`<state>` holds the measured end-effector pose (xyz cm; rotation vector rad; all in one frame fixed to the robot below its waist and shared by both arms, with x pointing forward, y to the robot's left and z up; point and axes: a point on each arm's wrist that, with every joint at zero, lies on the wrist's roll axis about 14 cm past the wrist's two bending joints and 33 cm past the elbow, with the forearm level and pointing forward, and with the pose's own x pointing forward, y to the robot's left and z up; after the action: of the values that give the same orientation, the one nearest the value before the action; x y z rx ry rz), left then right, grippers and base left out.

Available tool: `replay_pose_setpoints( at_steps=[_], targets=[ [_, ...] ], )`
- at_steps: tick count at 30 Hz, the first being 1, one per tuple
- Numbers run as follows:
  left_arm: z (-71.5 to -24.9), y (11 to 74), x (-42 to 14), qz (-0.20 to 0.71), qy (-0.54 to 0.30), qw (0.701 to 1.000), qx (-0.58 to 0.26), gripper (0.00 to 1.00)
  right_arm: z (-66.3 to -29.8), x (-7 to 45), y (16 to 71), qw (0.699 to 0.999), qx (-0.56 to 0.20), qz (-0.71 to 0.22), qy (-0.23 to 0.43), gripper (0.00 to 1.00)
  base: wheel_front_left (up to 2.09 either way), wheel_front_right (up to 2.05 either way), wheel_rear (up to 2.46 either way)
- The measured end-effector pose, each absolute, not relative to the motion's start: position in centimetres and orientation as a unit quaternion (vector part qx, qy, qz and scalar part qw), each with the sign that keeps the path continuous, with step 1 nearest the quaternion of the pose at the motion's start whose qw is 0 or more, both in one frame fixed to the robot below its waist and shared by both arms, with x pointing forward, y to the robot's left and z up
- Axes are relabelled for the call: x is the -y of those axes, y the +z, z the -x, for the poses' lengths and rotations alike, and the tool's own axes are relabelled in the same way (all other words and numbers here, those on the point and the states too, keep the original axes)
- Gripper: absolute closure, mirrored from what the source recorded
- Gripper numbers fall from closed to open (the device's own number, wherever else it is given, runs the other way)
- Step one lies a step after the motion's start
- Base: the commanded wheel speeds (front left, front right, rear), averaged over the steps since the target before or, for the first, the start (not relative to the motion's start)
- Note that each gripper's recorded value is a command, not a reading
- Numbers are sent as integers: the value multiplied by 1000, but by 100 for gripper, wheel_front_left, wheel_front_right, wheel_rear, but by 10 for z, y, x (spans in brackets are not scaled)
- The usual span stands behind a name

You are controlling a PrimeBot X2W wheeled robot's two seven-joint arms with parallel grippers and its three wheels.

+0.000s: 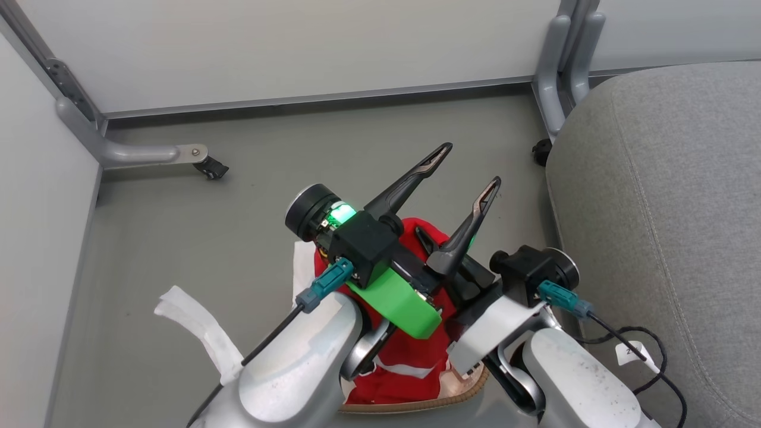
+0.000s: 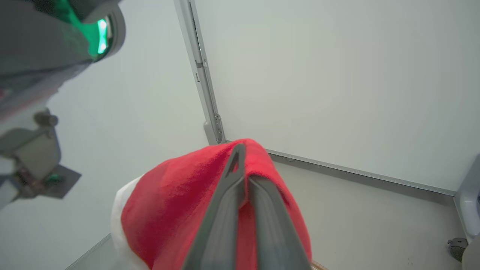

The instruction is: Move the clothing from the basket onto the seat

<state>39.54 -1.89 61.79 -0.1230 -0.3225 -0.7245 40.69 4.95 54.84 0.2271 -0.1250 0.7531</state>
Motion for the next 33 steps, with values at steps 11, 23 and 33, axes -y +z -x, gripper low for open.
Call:
replay_pose_setpoints(
  at_steps=[11,23,33],
  targets=[
    [-401,608,31,54,-368,916,148,0,-423,-9,545,944,65,-110,306,100,0,0,0],
    [-405,590,62,48,-412,900,131,0,-438,69,544,973,80,-97,195,100,0,0,0],
    [-406,570,93,54,-457,881,110,0,-438,127,545,986,92,-80,116,100,0,0,0]
  ],
)
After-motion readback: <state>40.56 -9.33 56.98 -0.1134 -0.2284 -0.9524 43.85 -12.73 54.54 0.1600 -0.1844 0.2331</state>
